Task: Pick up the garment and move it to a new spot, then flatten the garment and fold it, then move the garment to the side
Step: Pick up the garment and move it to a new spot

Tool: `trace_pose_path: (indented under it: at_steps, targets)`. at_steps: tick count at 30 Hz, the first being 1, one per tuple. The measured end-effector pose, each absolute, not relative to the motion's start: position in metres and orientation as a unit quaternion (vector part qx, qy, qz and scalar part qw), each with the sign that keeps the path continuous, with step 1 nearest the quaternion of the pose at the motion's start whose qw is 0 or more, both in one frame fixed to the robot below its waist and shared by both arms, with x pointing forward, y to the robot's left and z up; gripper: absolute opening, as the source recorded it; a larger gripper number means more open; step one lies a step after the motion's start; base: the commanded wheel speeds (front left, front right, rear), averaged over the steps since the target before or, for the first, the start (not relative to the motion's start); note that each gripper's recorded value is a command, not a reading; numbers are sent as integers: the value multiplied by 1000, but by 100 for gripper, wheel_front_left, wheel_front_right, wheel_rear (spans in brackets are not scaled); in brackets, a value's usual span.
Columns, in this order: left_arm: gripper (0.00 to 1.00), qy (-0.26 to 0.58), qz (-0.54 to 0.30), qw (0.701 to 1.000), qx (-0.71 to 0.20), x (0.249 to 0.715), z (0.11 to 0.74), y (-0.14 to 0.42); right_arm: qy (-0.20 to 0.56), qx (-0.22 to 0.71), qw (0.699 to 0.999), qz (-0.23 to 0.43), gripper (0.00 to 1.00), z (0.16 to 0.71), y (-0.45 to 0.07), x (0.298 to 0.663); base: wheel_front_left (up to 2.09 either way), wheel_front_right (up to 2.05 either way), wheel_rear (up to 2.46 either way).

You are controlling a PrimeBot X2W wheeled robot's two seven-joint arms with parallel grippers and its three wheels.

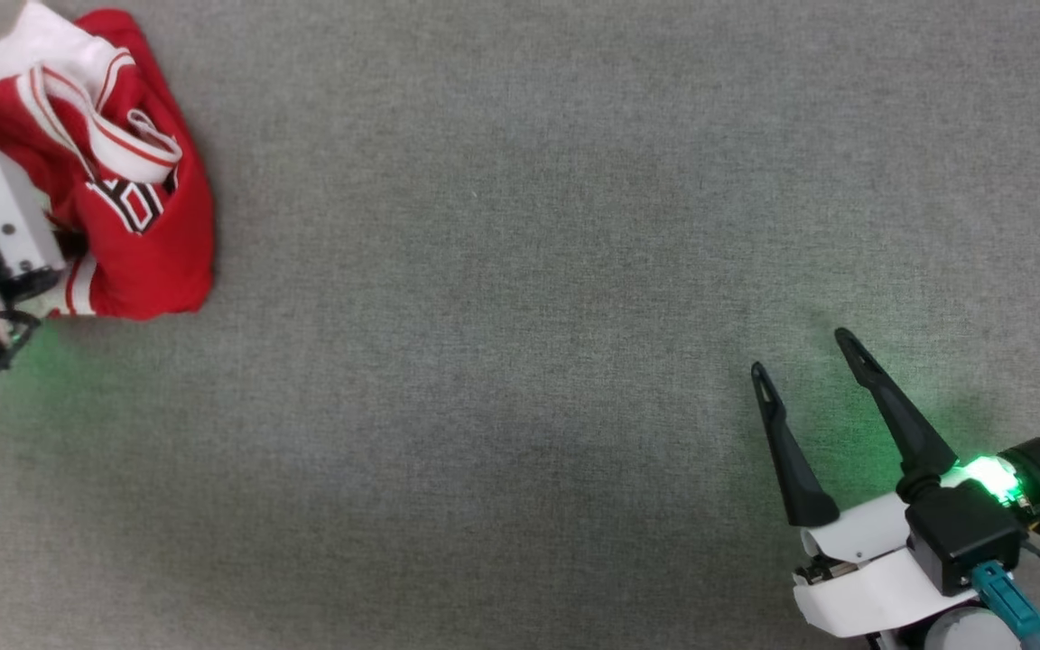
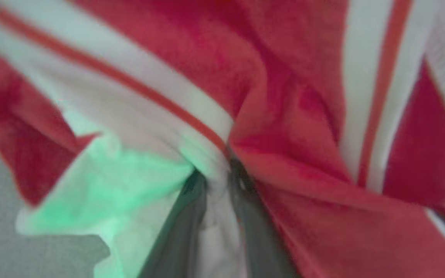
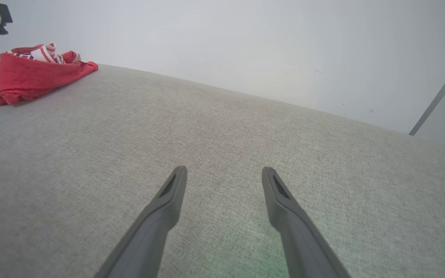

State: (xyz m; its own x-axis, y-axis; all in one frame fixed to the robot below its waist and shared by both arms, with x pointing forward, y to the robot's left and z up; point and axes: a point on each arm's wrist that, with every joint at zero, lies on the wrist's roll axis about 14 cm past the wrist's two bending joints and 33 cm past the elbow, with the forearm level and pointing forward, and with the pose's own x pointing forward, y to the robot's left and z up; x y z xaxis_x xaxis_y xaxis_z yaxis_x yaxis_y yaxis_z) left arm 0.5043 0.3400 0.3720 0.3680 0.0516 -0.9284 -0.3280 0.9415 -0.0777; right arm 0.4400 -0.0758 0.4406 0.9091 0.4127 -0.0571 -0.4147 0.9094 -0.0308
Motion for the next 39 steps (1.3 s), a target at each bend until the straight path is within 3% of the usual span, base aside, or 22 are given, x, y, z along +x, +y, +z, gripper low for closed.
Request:
trace_pose_path:
  at_steps: [8, 21, 30, 39]
  targets:
    - [0, 490, 119, 858, -94, 516, 416, 347, 7, 0, 976, 218, 100, 455, -65, 432, 0, 0, 0]
    - [0, 281, 96, 955, -10, 531, 605, 346, -23, 25, 975, 222, 100, 490, -55, 389, 0, 0, 0]
    - [0, 194, 50, 980, -2, 496, 683, 319, -86, 11, 977, 193, 100, 536, -74, 371, 0, 0, 0]
    - [0, 186, -72, 980, -7, 504, 669, 223, -111, -36, 989, 94, 100, 551, -142, 364, 0, 0, 0]
